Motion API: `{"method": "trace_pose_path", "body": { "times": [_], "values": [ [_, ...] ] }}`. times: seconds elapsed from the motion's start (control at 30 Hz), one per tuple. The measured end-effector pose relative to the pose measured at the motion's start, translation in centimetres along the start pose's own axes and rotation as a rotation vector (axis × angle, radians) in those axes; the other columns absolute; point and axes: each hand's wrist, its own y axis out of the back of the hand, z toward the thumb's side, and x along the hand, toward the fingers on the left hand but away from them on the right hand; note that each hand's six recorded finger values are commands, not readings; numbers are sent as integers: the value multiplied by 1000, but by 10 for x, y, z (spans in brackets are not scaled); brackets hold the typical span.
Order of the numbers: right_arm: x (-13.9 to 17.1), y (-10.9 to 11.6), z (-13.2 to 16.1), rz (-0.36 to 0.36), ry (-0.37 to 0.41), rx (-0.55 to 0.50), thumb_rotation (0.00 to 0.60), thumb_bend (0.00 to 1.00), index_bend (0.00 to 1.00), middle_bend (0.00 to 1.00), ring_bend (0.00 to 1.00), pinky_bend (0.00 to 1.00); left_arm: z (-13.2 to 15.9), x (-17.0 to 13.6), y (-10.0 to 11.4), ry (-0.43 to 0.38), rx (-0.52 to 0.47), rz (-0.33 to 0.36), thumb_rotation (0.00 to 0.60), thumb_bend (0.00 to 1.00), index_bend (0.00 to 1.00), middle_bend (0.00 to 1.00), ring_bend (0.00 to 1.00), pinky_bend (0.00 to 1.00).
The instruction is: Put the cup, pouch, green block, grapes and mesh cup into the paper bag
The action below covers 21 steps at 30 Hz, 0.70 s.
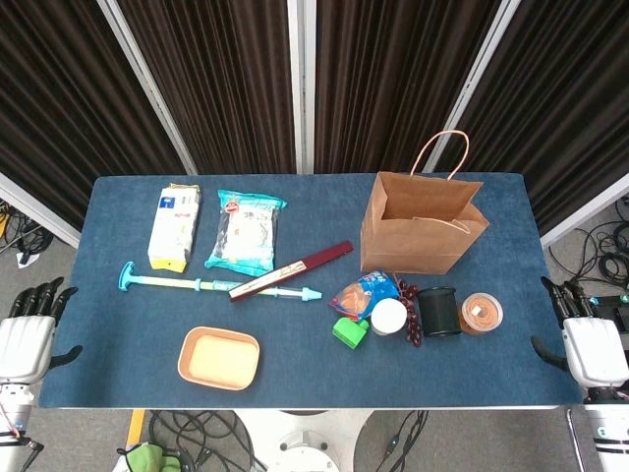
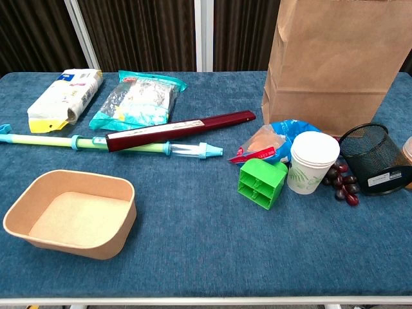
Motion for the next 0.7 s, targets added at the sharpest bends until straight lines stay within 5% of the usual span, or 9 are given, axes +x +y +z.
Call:
{"method": "trace_pose_path", "body": {
  "times": [0.37, 0.7],
  "values": [
    [4, -4, -3, 21, -4, -7, 600, 131, 35, 152, 87, 279, 2, -2, 0, -2, 5, 13, 600, 0, 233, 196, 140, 147],
    [-7, -34, 2, 182, 7, 40, 600, 72, 0, 80, 71, 280, 6, -2, -5, -14, -3, -14, 600, 0, 235, 196, 140, 147]
  ]
}}
